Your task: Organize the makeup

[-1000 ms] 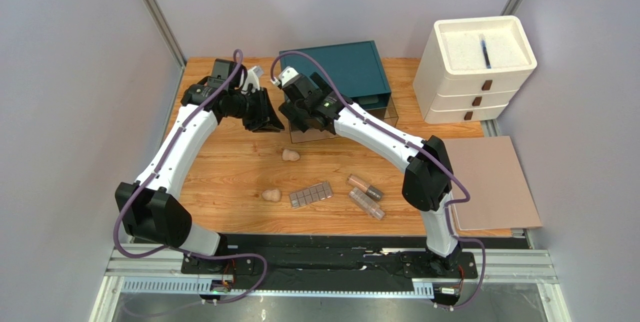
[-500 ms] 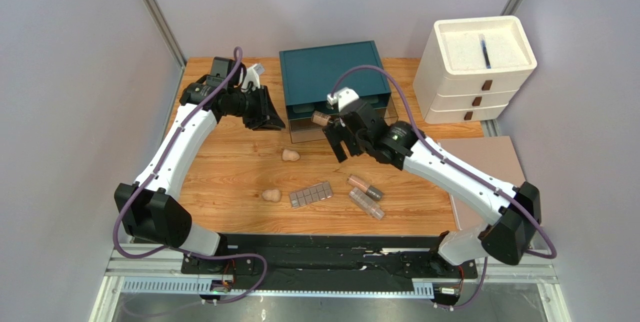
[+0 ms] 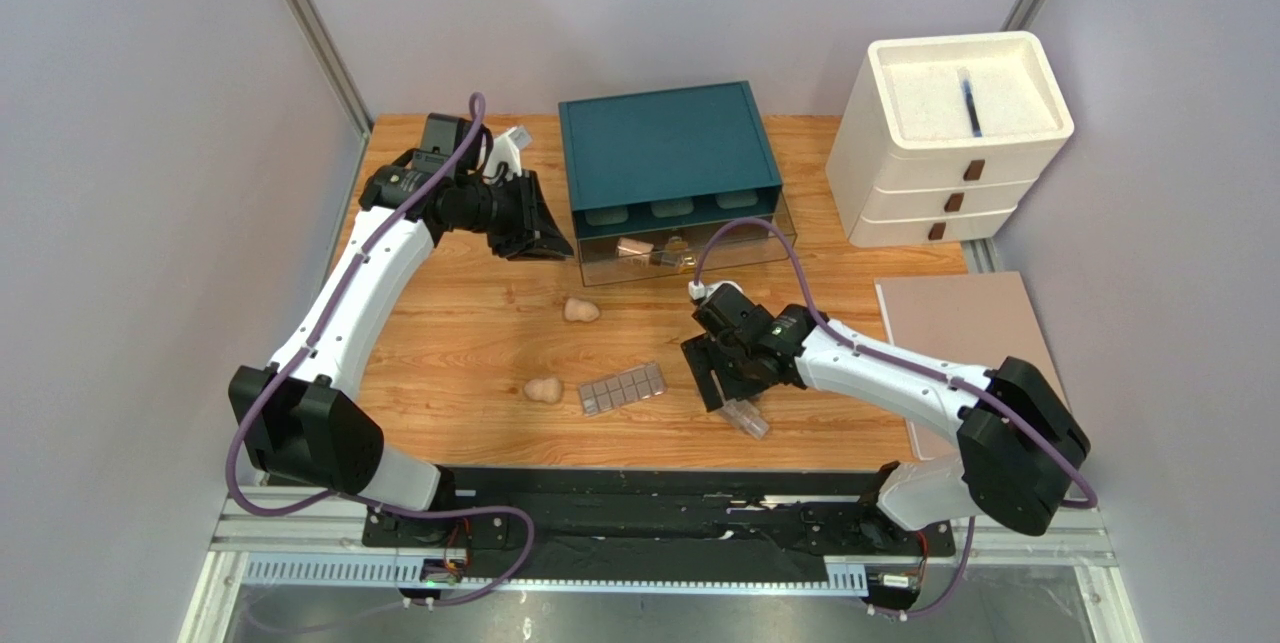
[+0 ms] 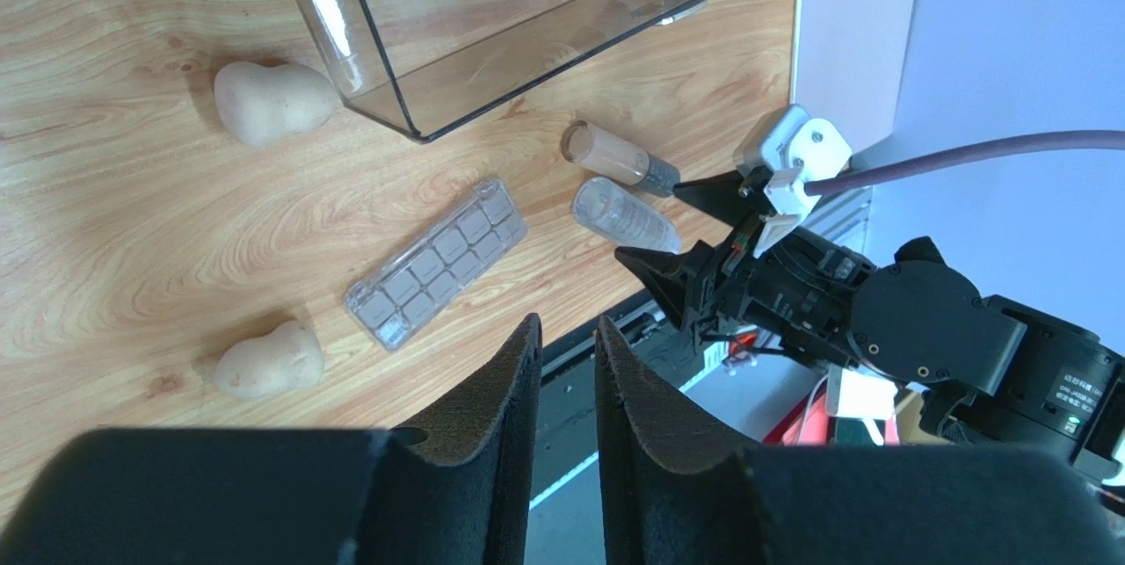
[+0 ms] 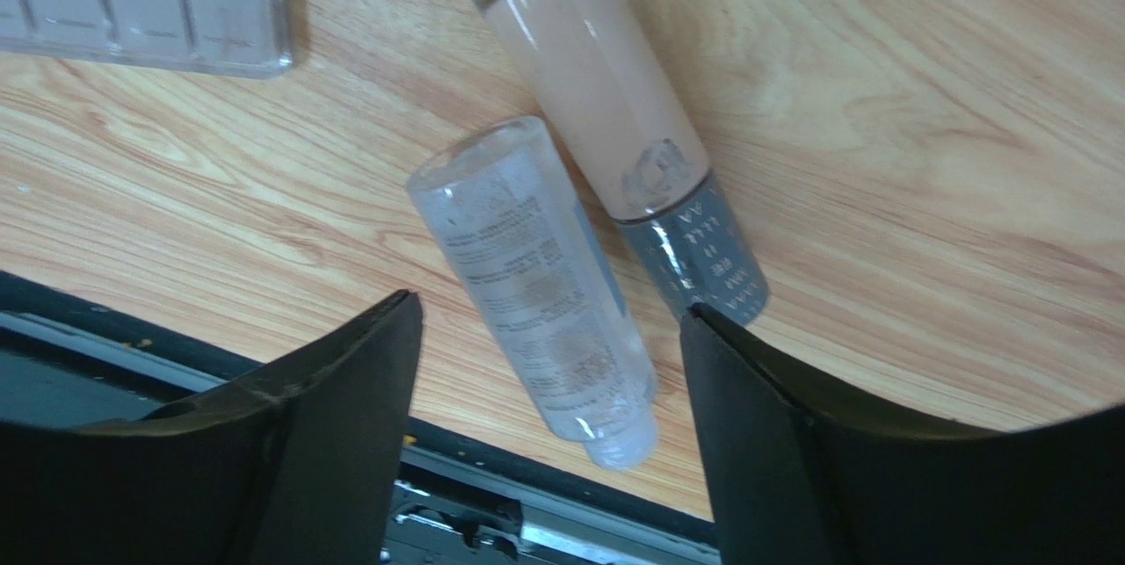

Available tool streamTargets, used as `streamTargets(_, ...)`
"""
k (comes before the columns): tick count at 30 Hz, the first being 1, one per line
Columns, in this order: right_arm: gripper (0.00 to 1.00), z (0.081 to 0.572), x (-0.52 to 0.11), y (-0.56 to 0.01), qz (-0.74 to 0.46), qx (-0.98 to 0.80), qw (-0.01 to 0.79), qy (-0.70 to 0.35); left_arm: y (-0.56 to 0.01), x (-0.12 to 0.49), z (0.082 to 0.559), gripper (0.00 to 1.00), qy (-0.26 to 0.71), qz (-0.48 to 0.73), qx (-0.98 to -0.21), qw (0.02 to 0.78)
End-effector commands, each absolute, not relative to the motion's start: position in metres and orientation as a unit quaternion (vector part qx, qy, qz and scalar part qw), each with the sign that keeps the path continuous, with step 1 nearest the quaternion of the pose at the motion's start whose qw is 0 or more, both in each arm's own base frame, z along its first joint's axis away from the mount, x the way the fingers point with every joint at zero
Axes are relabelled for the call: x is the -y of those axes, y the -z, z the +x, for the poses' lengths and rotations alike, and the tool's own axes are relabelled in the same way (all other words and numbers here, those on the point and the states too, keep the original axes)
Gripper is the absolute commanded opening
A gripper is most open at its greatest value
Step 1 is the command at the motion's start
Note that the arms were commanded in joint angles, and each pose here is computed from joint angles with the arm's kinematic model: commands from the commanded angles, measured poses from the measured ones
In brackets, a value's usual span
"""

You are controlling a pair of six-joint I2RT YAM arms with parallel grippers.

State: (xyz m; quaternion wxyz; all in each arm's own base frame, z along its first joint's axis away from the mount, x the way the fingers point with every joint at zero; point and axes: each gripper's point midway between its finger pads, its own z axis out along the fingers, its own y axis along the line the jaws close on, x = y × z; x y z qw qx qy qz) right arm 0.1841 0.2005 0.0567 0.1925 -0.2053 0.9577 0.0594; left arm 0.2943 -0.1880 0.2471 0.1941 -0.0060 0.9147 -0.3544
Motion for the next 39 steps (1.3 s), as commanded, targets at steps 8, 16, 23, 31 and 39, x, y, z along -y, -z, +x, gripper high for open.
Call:
streamTargets(8,0.67,0.169,-0.225,-0.028,-0.192,-0.962,0.157,-0.114,-0.245,0.188,0.291,0.27,0.356,0.01,-0.911,0.206)
streamTargets(16,0.16,0.154,-0.234,-0.009,-0.214,-0.964,0.117,-0.104,-0.244,0.188,0.29,0.28,0.357,0.01,-0.912,0.204)
streamTargets(23,0.0,0.177,-0.266,-0.078,-0.279,-0.93,0.21,-0.115,-0.242,0.188,0.29,0.28,0.356,0.011,-0.912,0.204)
streamTargets(31,0.0,0.265,-0.279,-0.206,-0.293,-0.869,0.391,-0.081,-0.233,0.188,0.291,0.28,0.352,0.011,-0.916,0.194)
streamTargets(39,0.02,0.365,-0.275,-0.233,-0.294,-0.854,0.429,-0.027,-0.226,0.189,0.292,0.28,0.352,0.01,-0.918,0.184)
